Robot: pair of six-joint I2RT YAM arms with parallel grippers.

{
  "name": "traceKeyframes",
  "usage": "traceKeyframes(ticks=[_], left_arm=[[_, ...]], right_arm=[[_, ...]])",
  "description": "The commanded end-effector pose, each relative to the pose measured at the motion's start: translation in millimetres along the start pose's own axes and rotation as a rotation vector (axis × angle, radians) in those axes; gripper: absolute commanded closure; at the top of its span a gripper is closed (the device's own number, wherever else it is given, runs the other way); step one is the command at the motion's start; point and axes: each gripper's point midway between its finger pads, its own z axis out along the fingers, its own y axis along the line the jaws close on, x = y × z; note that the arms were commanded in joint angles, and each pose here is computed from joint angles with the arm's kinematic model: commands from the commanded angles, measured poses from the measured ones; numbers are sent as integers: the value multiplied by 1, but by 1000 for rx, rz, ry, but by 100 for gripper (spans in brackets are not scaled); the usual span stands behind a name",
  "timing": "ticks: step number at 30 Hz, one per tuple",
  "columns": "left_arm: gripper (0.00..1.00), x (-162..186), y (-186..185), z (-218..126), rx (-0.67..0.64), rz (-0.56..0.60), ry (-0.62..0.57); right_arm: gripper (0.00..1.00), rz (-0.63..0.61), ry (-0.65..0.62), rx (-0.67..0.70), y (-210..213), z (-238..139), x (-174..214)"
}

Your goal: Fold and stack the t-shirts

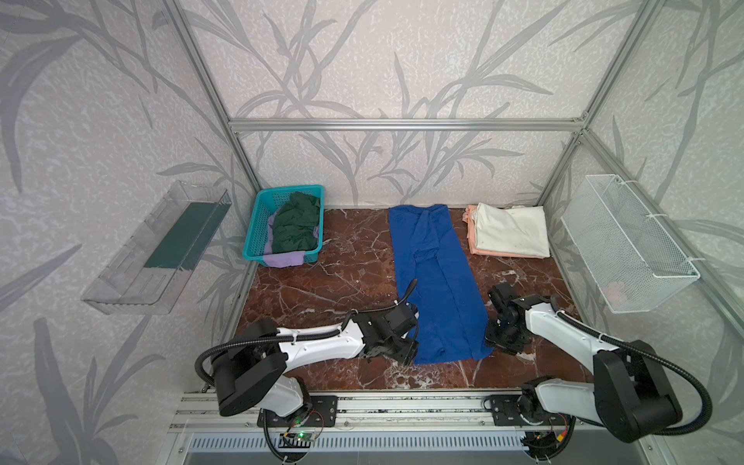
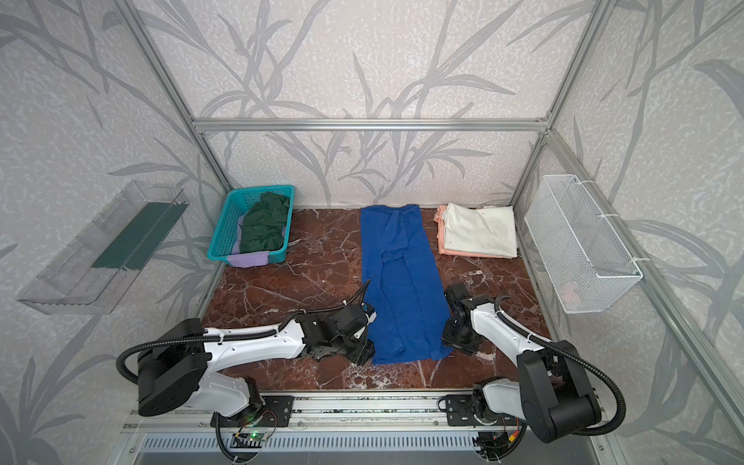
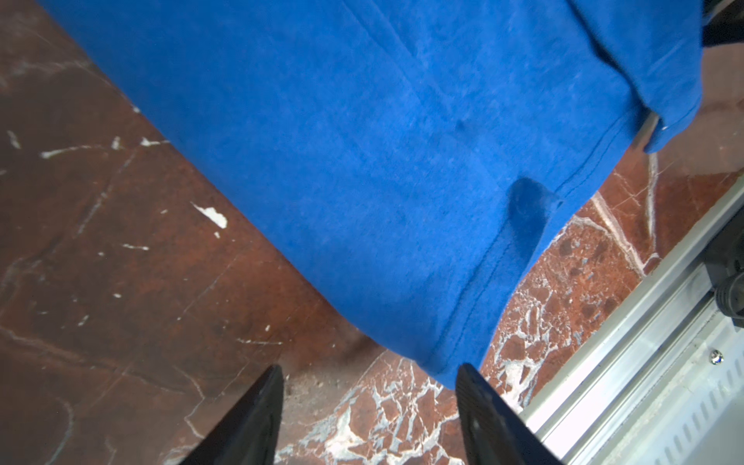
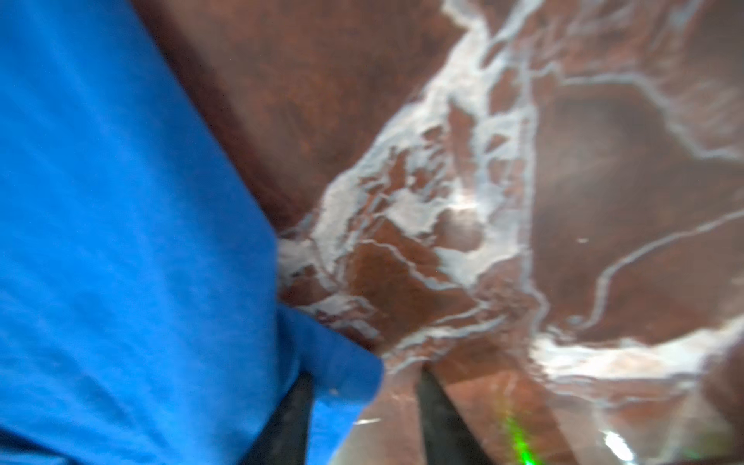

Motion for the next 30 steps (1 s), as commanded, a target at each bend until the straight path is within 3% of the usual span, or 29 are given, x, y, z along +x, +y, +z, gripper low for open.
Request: traceKeyframes(ticks=[1,7,18,20,22,23,30], left_arm=[[39,0,-5,0,-17,-12,55],[55,0,-5,0,-29,-23,49],[72,2,-12,3,-54,28,57],[82,1,-13,3,-51,35,61],[98,1,-13,3,-53,44,71],[100,0,-14,2,-55,52,74],[100,-11,-4,-5,-115,58,80]], right_arm=[[70,-21,-5,32,-7,11,2],[86,-40,-1,25,-3,11,3],[94,-75,-2,17,4,4,8],[100,-76,-2,-13,9,2,9],[100,-78,-6,-39,13,-1,10],[100,-82,-11,-45,14,-2,10],[100,-98,-42,-61,14,-15,10]])
